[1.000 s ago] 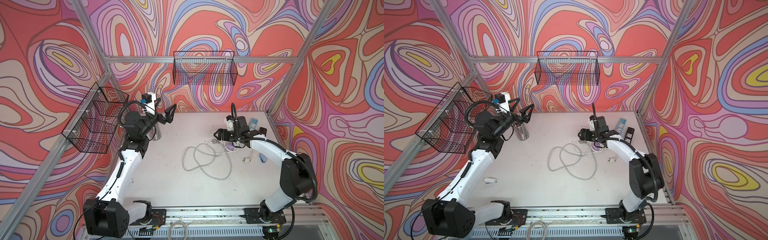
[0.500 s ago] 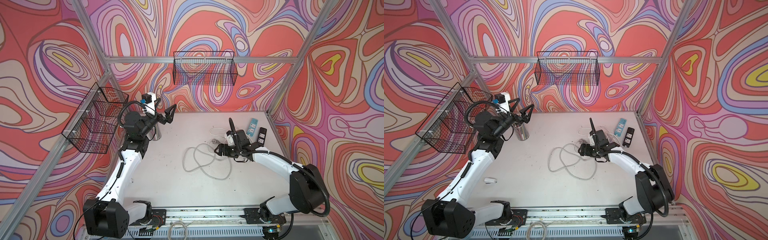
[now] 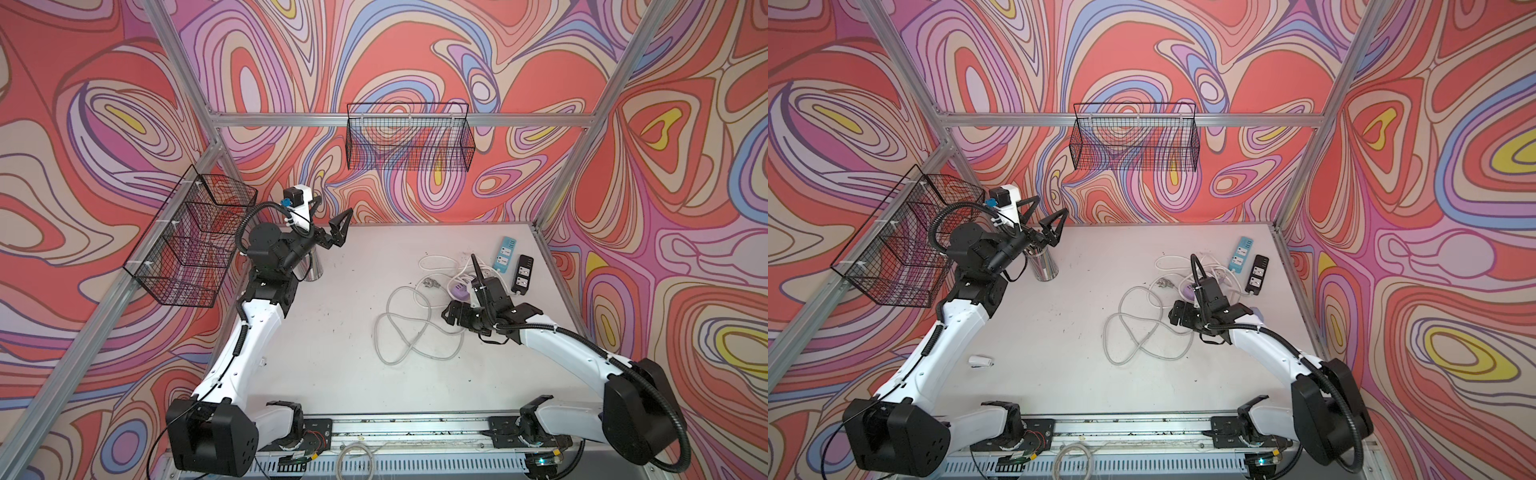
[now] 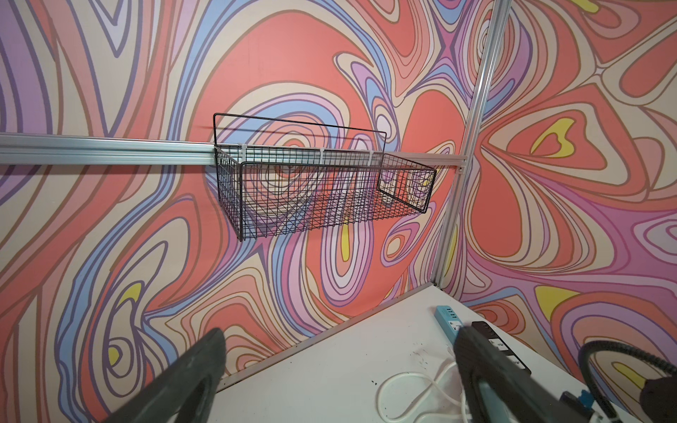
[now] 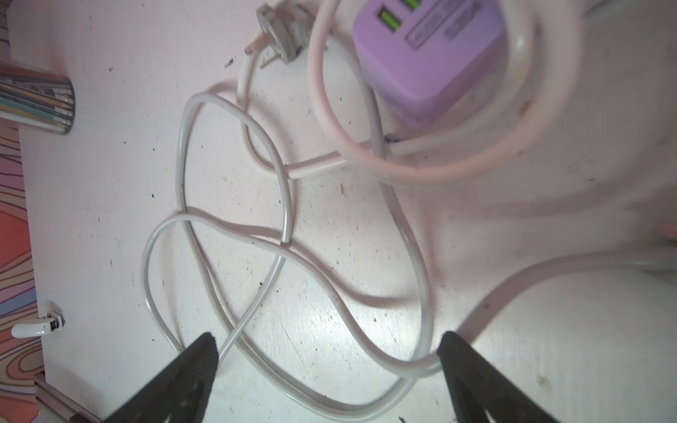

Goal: Unwrap the cord wrapped around the power strip
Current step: Adjust the power cord at the center of the board.

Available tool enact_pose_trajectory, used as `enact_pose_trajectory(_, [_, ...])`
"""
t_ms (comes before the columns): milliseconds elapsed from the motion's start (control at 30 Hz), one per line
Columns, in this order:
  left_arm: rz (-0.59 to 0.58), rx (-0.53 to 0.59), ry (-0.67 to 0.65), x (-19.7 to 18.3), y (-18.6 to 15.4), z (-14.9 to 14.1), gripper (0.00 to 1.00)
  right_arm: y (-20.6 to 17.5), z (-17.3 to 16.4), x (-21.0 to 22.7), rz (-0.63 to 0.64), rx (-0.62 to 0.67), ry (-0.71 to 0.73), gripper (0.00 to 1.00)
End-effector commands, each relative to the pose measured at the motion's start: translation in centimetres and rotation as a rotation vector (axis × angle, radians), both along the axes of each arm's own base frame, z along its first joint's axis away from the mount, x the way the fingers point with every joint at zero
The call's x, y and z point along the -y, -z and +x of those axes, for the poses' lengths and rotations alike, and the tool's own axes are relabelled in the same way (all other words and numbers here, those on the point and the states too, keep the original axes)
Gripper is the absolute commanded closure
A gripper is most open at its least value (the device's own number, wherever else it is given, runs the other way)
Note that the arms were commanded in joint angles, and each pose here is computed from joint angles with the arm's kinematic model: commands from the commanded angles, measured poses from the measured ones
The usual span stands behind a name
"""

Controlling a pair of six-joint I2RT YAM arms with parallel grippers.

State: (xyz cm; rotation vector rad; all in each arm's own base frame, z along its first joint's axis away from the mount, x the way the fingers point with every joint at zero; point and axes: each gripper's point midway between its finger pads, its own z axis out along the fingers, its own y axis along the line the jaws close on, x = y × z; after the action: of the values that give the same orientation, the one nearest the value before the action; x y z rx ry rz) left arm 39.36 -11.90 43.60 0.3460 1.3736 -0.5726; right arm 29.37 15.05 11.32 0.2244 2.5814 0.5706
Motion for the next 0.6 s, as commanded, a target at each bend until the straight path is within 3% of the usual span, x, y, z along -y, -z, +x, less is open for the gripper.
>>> enact_pose_trajectory(0, [0.005,0.046,0.003,0.0,-1.1,-0.6,0.00,-5.1,2.4,2.9,-0.064,0.130,0.093,0.02])
enact_pose_trajectory(233, [0.001,0.030,0.032,0.6,-0.6,-0.4,0.00,-6.4,6.6,9.6,0.083,0.173,0.261,0.02])
enact_pose_trajectory(367, [0.056,-0.023,0.104,3.4,0.9,-0.1,0.00,-4.8,8.7,9.7,0.138,0.171,0.273,0.05])
enact_pose_trajectory(567, [0.122,-0.025,0.109,5.5,1.9,-0.7,0.00,-2.7,10.6,8.3,0.255,0.155,0.263,0.14])
